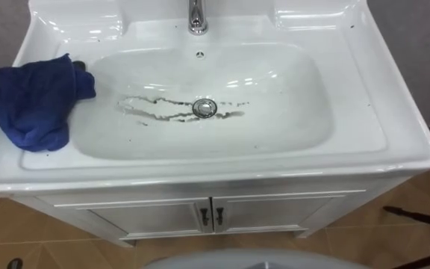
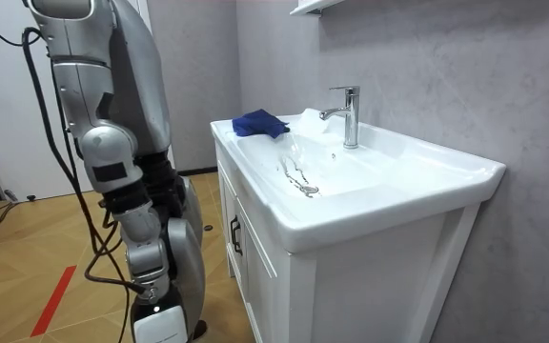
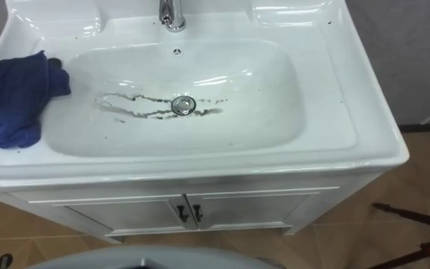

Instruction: Wipe basin

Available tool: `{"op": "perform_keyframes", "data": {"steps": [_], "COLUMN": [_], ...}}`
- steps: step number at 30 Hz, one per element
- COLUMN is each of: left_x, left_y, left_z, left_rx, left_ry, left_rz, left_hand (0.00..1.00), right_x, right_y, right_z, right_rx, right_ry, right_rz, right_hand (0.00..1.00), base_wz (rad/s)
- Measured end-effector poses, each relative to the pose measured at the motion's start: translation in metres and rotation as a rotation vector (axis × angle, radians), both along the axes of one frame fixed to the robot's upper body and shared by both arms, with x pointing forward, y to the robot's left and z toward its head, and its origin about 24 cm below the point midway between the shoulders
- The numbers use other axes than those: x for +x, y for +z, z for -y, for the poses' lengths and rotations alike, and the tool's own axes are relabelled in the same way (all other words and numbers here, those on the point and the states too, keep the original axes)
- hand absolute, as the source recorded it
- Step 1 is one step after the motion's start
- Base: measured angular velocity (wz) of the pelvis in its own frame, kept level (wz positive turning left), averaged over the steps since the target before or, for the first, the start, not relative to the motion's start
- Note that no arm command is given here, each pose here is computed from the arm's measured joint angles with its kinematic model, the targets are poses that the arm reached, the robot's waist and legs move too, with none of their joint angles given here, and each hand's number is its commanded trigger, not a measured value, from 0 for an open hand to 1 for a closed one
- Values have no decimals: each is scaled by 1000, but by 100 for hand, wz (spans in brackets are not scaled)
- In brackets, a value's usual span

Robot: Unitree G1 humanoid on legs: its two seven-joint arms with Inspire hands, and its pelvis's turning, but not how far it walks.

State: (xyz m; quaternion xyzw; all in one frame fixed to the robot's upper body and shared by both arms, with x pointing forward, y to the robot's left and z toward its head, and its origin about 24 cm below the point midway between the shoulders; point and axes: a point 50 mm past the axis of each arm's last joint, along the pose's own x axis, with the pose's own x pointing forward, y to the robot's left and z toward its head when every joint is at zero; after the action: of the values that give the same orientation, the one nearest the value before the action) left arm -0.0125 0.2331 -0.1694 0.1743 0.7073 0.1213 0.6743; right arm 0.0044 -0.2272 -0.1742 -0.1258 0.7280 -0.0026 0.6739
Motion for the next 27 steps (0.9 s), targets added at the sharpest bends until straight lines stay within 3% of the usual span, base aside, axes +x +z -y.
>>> {"op": "perform_keyframes", "data": {"steps": [15, 27], "left_x": [-12, -21], "left_y": [4, 26], "left_z": [-11, -53], "left_rx": [137, 503], "left_ry": [413, 1004], "left_rz": [102, 288], "left_hand": [0, 0], "right_x": [0, 13], "right_y": [0, 5], "right_z": [1, 21], "right_rx": [13, -49], "right_ry": [-10, -59], "right_rz": [-2, 99], "right_hand": [0, 0], "base_wz": [5, 12]}}
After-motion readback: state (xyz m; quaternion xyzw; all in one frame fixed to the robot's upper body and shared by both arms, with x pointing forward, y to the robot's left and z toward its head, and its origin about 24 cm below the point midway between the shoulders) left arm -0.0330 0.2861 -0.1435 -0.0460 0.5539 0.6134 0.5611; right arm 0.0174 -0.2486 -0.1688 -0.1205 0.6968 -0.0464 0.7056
